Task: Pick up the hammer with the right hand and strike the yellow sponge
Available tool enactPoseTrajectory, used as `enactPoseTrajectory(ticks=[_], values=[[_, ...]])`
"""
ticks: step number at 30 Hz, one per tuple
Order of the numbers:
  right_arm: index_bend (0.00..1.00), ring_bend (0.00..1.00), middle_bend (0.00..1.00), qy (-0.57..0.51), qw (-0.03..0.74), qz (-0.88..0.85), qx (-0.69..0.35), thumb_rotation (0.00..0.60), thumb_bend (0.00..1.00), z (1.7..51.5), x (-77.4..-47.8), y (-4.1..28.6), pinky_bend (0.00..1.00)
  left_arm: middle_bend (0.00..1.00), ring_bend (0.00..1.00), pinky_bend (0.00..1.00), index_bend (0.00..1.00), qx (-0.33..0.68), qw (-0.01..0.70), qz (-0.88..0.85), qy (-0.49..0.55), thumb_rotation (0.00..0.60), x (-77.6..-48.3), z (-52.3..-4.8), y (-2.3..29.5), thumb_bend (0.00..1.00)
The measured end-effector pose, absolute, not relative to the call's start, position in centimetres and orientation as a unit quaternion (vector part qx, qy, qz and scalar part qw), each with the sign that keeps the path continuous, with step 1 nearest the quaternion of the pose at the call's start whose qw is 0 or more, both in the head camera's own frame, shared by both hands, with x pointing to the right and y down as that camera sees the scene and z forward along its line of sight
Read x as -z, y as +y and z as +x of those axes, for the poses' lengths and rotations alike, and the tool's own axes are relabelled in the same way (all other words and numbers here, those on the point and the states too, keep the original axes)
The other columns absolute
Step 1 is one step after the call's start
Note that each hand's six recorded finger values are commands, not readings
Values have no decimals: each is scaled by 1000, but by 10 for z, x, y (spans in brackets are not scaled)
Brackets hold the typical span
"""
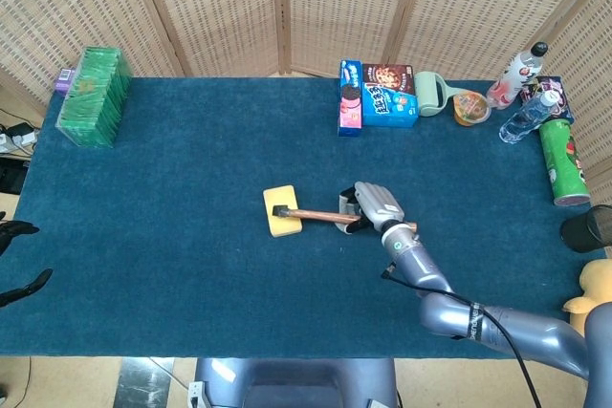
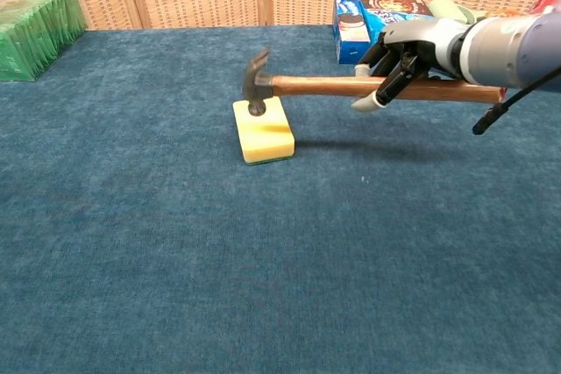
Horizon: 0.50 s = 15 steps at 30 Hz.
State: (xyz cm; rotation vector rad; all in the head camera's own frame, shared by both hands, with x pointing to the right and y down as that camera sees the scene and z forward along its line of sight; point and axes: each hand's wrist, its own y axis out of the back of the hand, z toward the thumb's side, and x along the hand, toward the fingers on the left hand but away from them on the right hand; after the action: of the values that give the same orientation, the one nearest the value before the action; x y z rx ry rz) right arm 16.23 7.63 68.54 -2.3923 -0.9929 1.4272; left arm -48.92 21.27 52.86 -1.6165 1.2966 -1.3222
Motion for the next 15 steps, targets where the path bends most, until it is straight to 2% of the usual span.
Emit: enactPoseTrajectory(ticks=[7,15], values=[[886,1000,1000,-337,25,-825,-453,600,364,186,-680,84,1000,295,125,102,317,503,336,-624,494,600,-528,-482,213,218],[872,1000,1000,-333,54,-819,-465,600,361,224,-684,91,999,295,125,102,317,499,338,-630,490,600,-528,-475,213,218]])
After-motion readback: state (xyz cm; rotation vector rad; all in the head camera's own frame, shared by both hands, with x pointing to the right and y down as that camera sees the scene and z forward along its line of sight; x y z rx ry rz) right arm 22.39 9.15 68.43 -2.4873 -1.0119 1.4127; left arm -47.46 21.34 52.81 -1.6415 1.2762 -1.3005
